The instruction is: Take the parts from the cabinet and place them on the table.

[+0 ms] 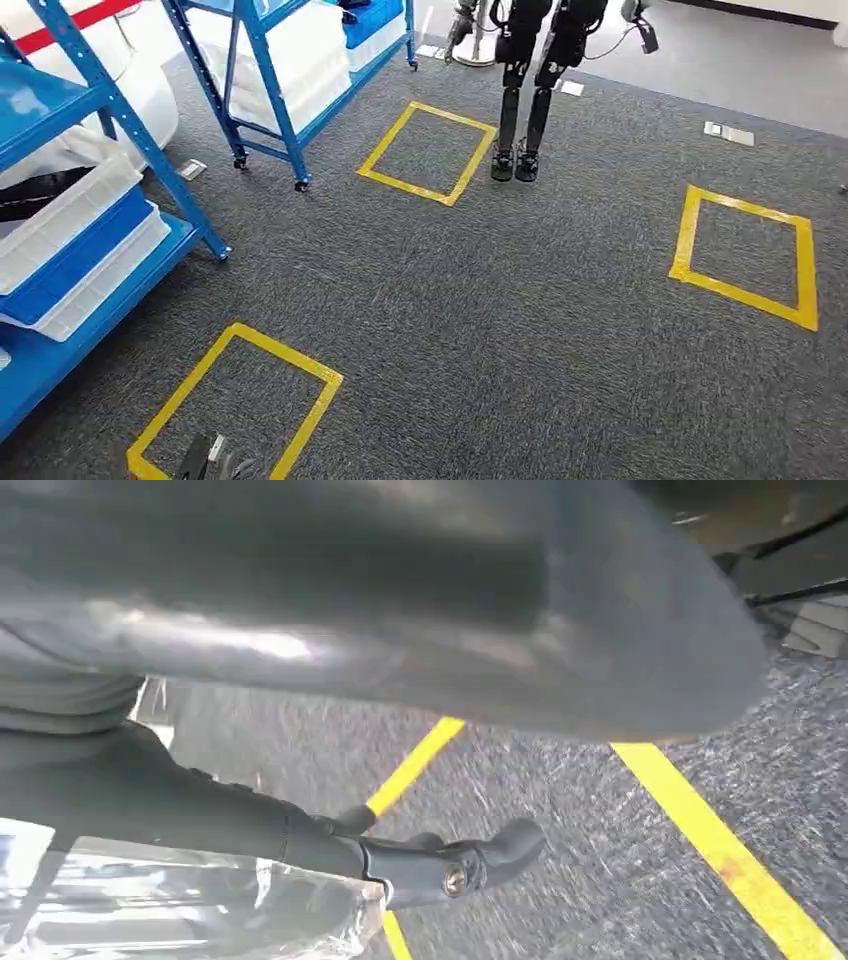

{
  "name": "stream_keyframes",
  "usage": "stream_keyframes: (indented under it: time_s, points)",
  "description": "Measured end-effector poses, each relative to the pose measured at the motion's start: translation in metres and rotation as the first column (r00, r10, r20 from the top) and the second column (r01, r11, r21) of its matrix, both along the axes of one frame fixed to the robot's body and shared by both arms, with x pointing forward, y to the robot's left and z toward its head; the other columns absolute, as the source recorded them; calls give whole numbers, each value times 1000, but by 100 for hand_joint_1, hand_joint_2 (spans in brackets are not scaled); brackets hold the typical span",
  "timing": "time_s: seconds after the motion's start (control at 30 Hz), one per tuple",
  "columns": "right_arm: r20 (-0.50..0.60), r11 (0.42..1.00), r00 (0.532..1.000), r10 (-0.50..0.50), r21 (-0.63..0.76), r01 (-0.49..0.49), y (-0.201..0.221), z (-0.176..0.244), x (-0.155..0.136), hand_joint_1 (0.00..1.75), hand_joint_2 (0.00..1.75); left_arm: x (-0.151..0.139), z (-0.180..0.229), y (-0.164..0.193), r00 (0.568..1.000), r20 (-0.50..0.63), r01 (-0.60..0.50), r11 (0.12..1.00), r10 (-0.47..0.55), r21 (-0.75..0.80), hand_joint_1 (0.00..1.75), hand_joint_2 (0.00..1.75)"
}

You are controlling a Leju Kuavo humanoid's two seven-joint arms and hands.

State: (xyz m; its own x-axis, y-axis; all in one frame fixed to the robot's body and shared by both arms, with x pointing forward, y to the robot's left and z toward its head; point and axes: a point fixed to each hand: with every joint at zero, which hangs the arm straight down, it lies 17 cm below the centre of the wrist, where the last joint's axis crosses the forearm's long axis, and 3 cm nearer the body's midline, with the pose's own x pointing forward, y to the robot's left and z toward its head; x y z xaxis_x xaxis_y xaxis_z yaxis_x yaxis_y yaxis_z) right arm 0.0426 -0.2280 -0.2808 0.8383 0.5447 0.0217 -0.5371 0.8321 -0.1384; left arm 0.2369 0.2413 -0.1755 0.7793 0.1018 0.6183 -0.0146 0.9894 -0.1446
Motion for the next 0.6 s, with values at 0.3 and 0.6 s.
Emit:
stream_keyframes:
  time_s: [0.3,0.6]
  points:
    - [-30,1000,1000,0,-1,0,1,0,-7,0,0,-3,-2,0,1000,-5,12,1000,-12,8,0,0]
    - [-41,1000,999,-2,1,2,2,1,-4,0,0,-6,-4,5,1000,-18,17,1000,-17,23,0,0]
